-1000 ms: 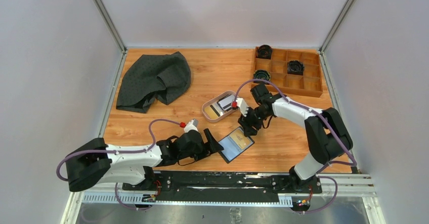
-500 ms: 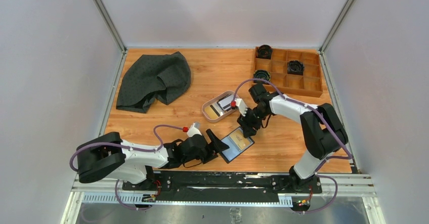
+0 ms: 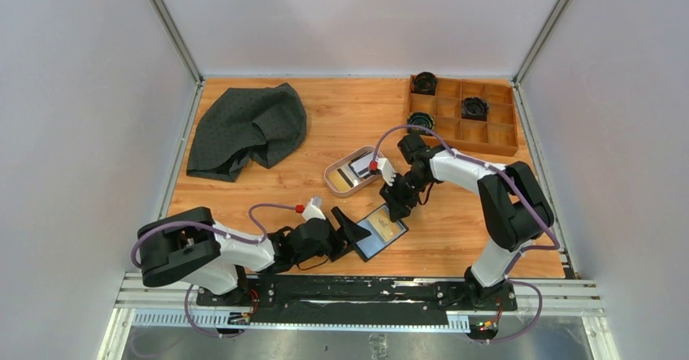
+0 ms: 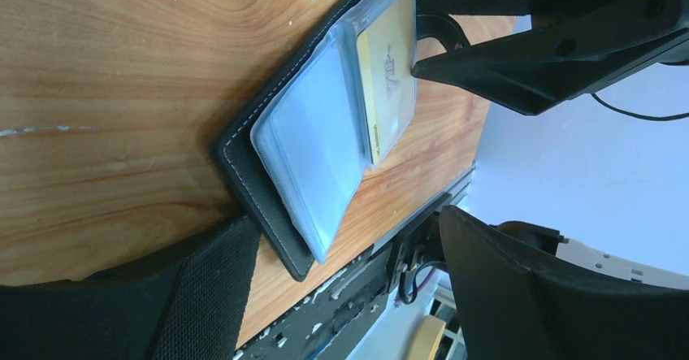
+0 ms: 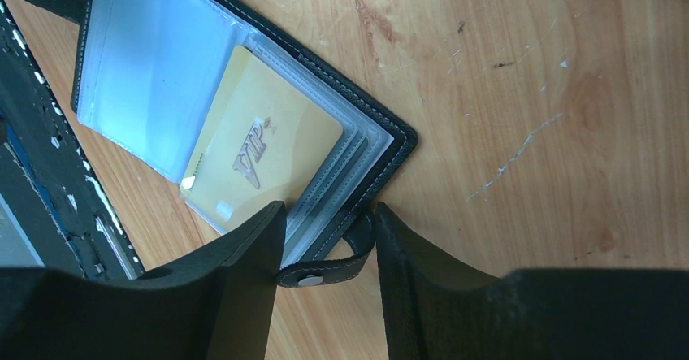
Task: Put the credit cards into the card holder
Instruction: Close the card holder at the center of the board.
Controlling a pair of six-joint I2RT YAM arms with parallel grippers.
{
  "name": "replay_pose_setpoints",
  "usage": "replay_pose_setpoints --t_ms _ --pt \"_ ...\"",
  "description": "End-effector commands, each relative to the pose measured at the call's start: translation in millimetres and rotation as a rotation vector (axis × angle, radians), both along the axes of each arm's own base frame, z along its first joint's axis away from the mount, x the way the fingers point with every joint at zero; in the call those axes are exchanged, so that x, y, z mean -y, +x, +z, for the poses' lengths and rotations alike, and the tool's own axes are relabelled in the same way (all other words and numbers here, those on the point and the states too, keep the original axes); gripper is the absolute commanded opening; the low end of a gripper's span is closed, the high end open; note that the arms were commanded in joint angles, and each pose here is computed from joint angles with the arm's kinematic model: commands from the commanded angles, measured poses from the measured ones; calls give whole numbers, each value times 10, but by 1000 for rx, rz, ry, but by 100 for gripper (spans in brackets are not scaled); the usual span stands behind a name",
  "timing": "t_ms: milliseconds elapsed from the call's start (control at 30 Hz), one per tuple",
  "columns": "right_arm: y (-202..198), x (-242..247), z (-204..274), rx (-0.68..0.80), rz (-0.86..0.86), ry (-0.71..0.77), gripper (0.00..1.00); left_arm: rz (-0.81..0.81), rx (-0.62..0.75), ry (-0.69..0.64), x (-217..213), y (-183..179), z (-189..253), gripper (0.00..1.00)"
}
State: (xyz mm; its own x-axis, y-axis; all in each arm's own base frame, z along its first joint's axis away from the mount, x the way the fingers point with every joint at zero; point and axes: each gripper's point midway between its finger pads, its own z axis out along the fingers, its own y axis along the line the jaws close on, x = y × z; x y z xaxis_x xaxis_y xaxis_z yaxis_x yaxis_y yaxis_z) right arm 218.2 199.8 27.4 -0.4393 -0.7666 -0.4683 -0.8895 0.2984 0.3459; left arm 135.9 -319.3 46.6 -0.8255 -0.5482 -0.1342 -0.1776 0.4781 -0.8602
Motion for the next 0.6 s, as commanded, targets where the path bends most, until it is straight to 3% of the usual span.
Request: replay_pose_setpoints --t_ms 0,200,367,567 --pt "-202 -1 -97 -86 27 -35 48 26 60 -22 -1 71 -7 85" --pt "-219 -20 -81 -94 29 -28 47 20 206 -181 86 147 347 74" --pt "-229 -62 -10 -105 27 -5 47 -27 227 -212 195 110 394 64" --pt "-255 -120 88 -138 23 44 48 -77 280 -208 288 95 486 65"
